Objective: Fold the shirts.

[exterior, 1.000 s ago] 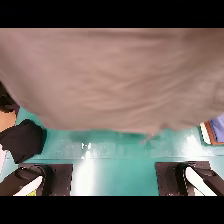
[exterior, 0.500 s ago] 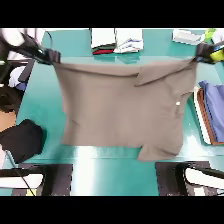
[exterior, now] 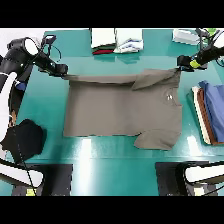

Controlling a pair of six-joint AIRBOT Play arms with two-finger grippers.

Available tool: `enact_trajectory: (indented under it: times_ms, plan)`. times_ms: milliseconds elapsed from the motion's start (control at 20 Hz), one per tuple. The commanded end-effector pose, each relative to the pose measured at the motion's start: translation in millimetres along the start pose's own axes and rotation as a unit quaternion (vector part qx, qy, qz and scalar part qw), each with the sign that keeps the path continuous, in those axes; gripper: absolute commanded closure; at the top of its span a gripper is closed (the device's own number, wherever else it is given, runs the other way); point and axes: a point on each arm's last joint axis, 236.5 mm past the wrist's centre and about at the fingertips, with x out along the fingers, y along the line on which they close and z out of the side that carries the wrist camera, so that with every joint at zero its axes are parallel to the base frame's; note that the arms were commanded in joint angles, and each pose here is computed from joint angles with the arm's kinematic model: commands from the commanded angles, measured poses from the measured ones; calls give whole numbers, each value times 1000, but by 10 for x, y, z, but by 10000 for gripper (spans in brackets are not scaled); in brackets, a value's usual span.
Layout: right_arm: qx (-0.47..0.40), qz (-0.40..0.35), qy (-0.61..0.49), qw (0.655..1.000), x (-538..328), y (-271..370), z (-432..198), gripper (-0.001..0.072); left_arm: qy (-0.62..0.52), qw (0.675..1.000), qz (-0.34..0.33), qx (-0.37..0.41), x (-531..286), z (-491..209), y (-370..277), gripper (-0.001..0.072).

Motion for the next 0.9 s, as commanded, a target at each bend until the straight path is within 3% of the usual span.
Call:
enact_trajectory:
  times_ms: [0,650,700,750,850]
  plan:
    - [-5,-6,51,999,31,-139,-215,692,50,998,-43,16,71,-264,-119,682]
    - [20,-12,122,992,595,-284,-1229,678,110,989,-94,-35,582,-851,-306,679]
    - [20,-12,118,993,573,-278,-1209,498,117,988,-93,-32,565,-881,-303,609]
    - [18,-11,109,994,520,-267,-1153,255,120,988,-88,-32,528,-893,-284,311]
    - [17,-12,81,996,292,-272,-986,248,116,991,-60,-42,332,-886,-174,285]
